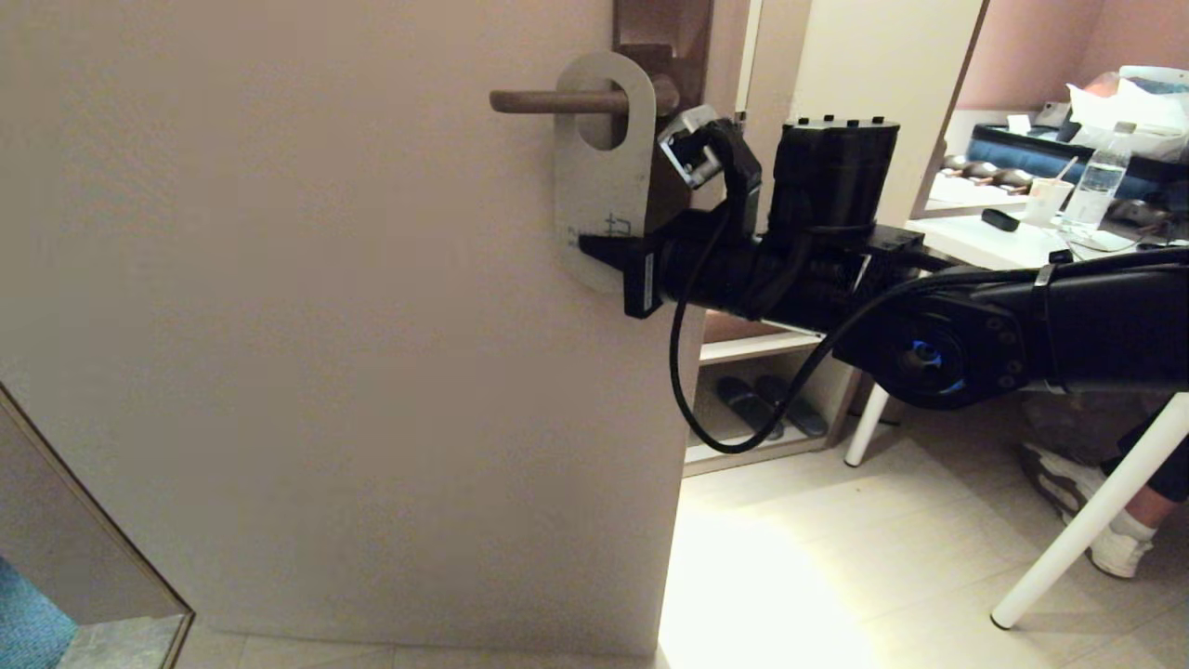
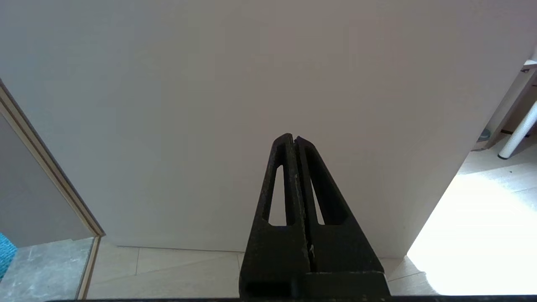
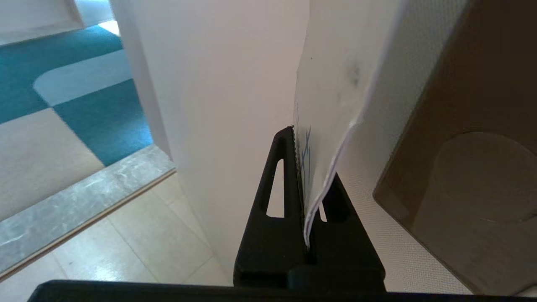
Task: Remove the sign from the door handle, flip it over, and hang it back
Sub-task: Take down the sign
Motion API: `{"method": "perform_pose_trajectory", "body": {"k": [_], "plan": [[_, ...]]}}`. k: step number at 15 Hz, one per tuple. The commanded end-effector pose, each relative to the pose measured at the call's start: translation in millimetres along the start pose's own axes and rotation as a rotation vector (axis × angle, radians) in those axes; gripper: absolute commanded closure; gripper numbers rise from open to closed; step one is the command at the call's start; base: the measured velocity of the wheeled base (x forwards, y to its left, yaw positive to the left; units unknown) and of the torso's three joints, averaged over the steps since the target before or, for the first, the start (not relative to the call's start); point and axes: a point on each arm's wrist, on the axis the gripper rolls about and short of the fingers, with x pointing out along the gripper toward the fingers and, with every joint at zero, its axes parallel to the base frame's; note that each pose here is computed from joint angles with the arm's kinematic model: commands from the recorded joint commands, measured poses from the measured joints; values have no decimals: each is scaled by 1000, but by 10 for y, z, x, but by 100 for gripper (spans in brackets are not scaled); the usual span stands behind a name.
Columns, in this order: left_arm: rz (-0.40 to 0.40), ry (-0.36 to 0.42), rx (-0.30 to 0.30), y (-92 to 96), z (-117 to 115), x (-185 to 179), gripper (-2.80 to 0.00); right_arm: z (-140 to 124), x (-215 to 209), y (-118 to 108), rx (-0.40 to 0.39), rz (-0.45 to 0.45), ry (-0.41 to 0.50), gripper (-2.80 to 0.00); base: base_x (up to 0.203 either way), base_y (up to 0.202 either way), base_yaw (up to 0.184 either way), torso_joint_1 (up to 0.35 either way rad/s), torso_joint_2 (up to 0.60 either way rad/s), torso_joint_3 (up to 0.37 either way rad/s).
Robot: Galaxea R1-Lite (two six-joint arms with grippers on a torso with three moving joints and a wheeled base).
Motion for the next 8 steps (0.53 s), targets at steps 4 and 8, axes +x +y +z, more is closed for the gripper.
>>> {"method": "perform_pose_trajectory", "body": {"k": [4,8], "plan": [[0,1,-1,0,0,1,0,-70,109,38,10,-8,32,0,0,0,0,0,0,0],[1,1,-1,0,0,1,0,-109,253,98,10,-31,31,0,0,0,0,0,0,0]]}}
